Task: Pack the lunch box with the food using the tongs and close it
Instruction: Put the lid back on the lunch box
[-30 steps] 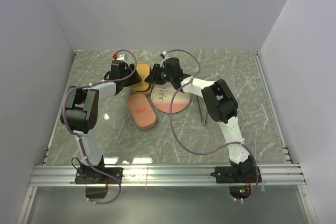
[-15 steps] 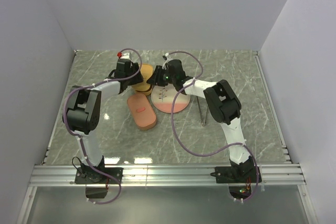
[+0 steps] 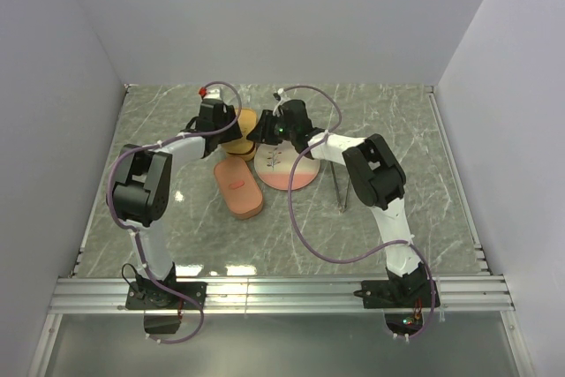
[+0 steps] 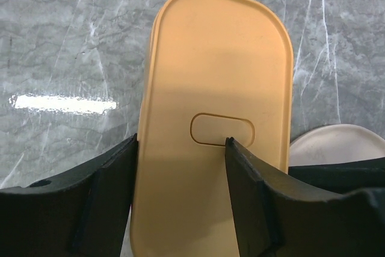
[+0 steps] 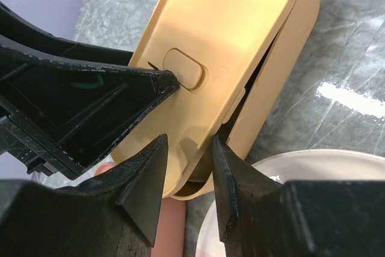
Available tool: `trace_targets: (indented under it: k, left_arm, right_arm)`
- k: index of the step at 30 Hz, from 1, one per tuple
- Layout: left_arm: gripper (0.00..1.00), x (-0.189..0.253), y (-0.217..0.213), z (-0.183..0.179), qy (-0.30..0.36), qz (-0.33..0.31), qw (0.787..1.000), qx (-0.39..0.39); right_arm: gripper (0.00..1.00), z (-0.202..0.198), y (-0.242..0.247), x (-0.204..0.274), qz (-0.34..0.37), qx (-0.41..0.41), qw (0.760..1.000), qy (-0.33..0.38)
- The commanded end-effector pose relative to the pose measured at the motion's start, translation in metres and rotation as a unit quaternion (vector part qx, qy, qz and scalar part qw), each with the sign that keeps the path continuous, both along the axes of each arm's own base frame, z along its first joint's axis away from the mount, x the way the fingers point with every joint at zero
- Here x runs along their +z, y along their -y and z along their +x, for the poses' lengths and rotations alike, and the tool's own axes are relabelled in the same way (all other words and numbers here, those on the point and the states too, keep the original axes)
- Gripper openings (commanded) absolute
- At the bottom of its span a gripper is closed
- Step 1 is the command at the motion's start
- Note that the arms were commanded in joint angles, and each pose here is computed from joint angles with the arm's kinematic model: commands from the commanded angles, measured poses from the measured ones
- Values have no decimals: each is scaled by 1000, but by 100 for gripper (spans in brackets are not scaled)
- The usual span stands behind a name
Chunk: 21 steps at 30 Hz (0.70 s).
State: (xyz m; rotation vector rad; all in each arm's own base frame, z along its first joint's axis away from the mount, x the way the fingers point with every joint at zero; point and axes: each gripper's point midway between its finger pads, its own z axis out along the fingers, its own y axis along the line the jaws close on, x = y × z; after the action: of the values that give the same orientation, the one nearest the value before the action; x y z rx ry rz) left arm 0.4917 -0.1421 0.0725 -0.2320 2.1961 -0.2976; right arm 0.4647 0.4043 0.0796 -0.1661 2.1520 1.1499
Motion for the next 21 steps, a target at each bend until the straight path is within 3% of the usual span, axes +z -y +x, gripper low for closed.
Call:
trace_targets:
  k: [1, 21]
  left_arm:
    - [63, -2, 0, -6, -17, 33, 999, 3]
    - [66, 4, -11, -6, -11, 77, 996, 46]
  right_arm:
    - [43, 9, -1, 83, 39, 4, 996, 83]
    - [43, 12, 5, 67, 29, 3, 997, 71]
